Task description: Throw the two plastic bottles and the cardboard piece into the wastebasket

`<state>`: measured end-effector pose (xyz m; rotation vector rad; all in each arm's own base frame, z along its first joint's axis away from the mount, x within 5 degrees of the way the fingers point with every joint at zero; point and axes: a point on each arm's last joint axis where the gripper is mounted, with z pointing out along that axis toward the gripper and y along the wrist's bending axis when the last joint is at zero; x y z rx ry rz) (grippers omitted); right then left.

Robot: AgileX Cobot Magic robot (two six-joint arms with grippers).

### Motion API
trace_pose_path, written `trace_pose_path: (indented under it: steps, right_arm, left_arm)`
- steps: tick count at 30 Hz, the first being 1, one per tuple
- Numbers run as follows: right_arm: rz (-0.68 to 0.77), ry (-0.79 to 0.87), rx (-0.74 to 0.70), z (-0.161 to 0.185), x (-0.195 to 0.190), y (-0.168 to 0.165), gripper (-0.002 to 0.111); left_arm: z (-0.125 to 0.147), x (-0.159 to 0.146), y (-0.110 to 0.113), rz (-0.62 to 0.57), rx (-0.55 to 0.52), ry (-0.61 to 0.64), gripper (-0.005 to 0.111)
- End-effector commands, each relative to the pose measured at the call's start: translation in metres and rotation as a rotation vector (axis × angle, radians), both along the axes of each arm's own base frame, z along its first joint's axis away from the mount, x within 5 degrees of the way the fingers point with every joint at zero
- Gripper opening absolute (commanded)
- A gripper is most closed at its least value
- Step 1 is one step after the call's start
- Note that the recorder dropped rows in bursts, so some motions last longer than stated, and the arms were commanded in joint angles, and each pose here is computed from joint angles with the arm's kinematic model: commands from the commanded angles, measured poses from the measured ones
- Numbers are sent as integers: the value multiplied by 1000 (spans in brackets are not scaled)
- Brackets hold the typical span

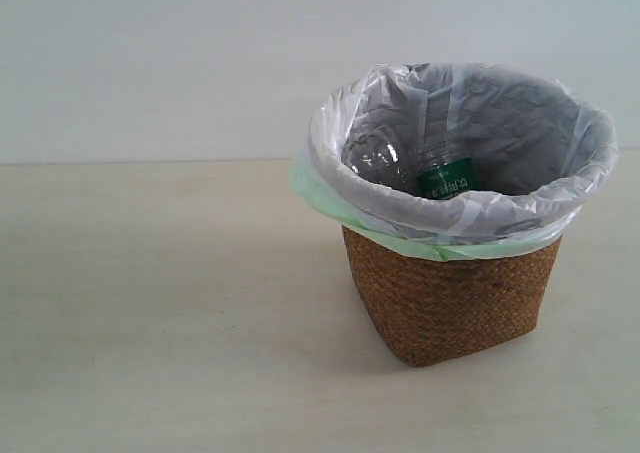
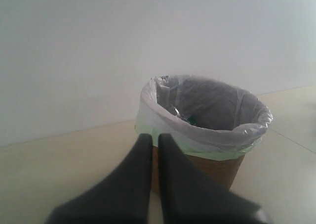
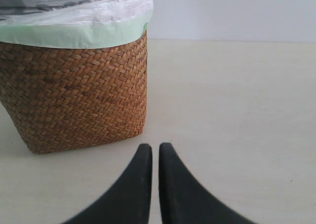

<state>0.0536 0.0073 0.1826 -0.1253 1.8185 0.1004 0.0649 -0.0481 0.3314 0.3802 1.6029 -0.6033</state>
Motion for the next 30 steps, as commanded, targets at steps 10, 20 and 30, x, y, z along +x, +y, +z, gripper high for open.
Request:
trace_pose_path:
  steps: [10,20,30]
  right_arm:
    - [2,-18,-9,2,0,0,2]
    - [2,-18,-9,2,0,0,2]
    - [2,-18,-9,2,0,0,2]
  left_arm:
    - [8,-23,22,158,-76,-125,4]
    - [13,-47,40,575,-84,-280,4]
    - [13,-54,40,622,-81,-312,4]
